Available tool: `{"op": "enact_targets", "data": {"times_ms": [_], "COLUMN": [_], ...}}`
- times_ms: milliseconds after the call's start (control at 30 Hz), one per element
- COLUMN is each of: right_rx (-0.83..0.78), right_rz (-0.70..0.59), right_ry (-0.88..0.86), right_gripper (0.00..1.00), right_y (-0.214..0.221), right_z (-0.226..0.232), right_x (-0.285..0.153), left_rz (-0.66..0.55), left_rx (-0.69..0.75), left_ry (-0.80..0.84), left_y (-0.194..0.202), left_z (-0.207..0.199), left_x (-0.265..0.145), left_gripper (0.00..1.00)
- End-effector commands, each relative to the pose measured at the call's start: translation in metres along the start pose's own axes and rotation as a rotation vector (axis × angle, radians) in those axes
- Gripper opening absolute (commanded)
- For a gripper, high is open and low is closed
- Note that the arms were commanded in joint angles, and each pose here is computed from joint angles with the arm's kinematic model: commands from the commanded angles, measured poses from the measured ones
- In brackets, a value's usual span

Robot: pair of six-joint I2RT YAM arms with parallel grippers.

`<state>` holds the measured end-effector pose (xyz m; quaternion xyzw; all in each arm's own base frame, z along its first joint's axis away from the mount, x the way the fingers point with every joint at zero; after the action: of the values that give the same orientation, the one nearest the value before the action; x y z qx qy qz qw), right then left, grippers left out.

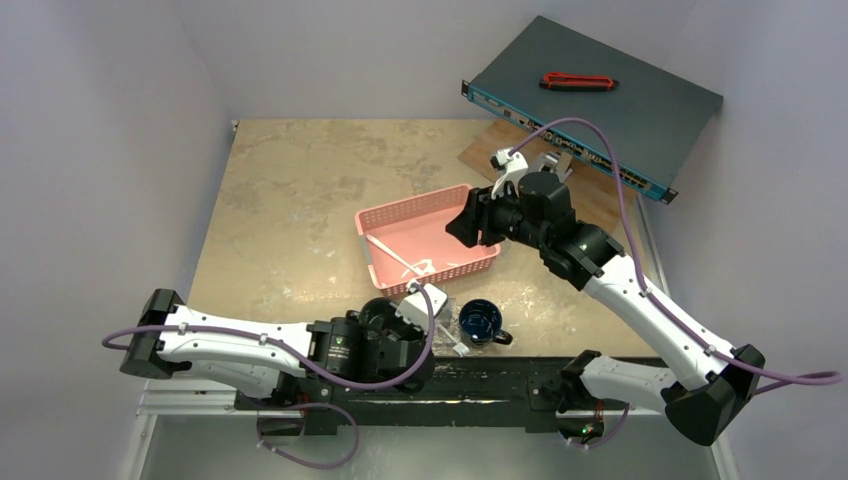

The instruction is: Prepare toiletry sets of a toothbrush and toothpaste on the tray

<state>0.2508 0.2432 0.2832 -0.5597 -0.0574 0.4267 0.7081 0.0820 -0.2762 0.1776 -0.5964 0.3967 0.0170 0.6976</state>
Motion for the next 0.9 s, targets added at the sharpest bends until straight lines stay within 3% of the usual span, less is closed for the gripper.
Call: {"op": "enact_targets", "data": {"times_ms": [0, 133, 300, 433, 867], "right_rx": [0.007, 0.008, 0.013, 0.013, 0.008], "right_rz": [-0.012, -0.010, 0.001, 0.009, 0.009], "right_ry": [-0.012, -0.011, -0.013, -0.013, -0.007], "right_gripper": [0.54, 0.55, 0.56, 0.60, 0.63], "right_y": [-0.002, -0.001, 0.004, 0.007, 0.008], "right_z": [0.002, 0.001, 0.000, -0.001, -0.003], "right_x": [0.002, 0.003, 0.006, 0.008, 0.010], "left_rz": [-0.022, -0.022, -0.013, -0.008, -0.037], "left_rx": [-0.044, -0.054, -0.053, -0.054, -0.042], "left_ry": [-0.007, -0.021, -0.024, -0.023, 0.003], "left_y": [0.001, 0.000, 0.003, 0.004, -0.016], "left_z": [-0.004, -0.002, -0.002, -0.003, -0.002], "left_x": [0.003, 0.002, 0.003, 0.003, -0.011], "left_gripper": [0.00, 0.00, 0.21, 0.30, 0.39]}}
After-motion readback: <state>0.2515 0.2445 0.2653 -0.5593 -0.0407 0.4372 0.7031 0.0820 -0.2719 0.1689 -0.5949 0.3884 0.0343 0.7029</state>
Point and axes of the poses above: each gripper's point midway between its finger pads, its own x axis out along the fingers, its own z axis along the line the jaws close on, y = z × x, the point moved 1 cm from there along -x, back along the fingers, and after that the axes turned 3 degrees about -x, right-handed, at the moved point
